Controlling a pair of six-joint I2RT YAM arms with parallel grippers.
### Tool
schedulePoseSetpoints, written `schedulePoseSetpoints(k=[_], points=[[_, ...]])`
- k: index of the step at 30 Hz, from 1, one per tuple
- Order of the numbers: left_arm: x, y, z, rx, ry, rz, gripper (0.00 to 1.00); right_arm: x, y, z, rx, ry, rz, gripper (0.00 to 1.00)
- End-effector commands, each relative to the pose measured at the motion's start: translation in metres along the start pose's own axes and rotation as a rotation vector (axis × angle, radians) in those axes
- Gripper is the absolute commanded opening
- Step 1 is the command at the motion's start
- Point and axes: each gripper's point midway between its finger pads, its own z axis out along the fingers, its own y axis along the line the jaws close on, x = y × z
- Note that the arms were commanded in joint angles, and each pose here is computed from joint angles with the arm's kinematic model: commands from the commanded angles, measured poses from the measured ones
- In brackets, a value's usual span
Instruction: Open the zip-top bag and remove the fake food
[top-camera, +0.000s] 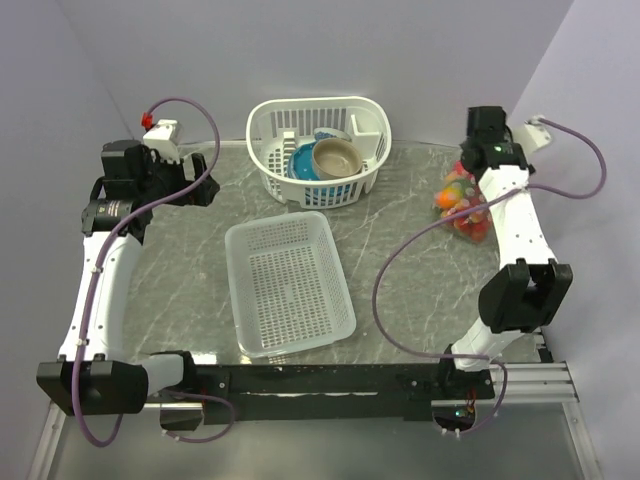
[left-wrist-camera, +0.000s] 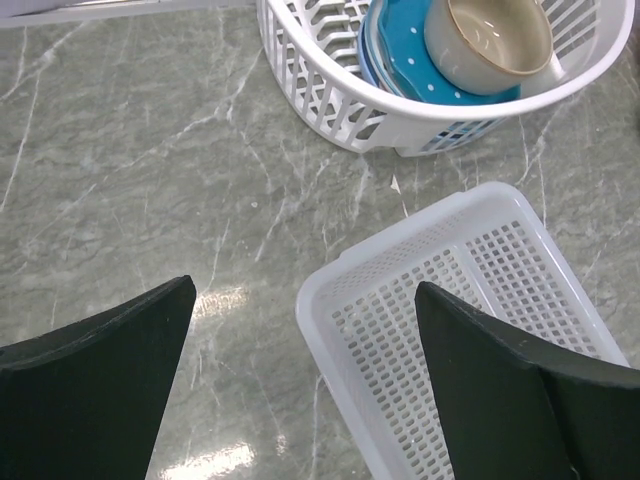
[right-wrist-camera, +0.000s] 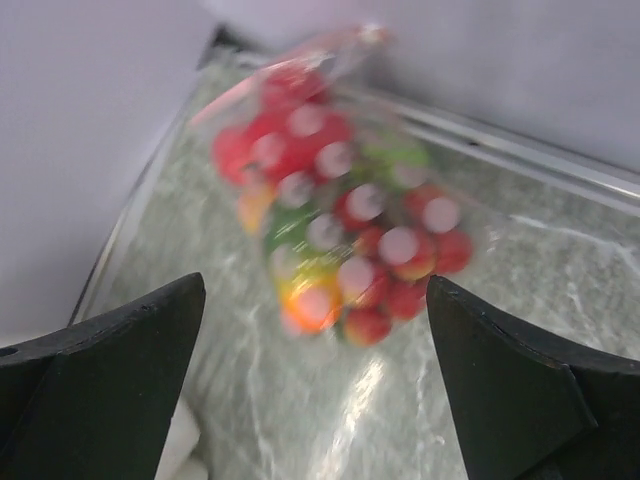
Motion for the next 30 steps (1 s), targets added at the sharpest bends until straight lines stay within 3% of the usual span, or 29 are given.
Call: schedulePoseSetpoints(k=[1,9,13,18,21,22,25,26,28,29,30], points=[[-0.007,-0.001,0.007,0.032,-0.036,0.033,0.99,0.004,-0.019,0.044,0.092,0.010,0.146,1.00],[-0.001,-0.017,0.022,0.210,0.012,0.007,0.99,0.039,-0.026,0.097,0.224,0.063,-0.032,1.00],[0.003,-0.016,0.035,0.236,0.008,-0.013,0.99,0.053,-0.034,0.112,0.185,0.095,-0.014,1.00],[0.013,-0.011,0.050,0.241,0.035,-0.028,0.99,0.087,-0.056,0.140,0.134,0.256,0.061,1.00],[0.017,-0.009,0.051,0.240,0.046,-0.021,0.99,0.099,-0.046,0.148,0.090,0.290,0.013,0.94],[0.018,-0.008,0.051,0.235,0.046,-0.018,0.99,0.103,-0.042,0.152,0.076,0.304,0.003,0.90],[0.017,-0.008,0.048,0.228,0.024,-0.009,0.99,0.113,-0.033,0.152,0.028,0.347,-0.017,0.63],[0.016,-0.008,0.047,0.228,0.018,-0.008,0.99,0.114,-0.030,0.150,0.011,0.352,-0.026,0.44],[0.014,-0.009,0.045,0.231,0.000,-0.004,0.99,0.119,-0.021,0.143,-0.032,0.354,-0.035,0.25],[0.013,-0.009,0.045,0.231,-0.005,-0.005,0.99,0.120,-0.018,0.140,-0.045,0.353,-0.041,0.11],[0.014,-0.009,0.045,0.231,-0.004,-0.008,0.99,0.122,-0.014,0.136,-0.055,0.355,-0.047,0.06]])
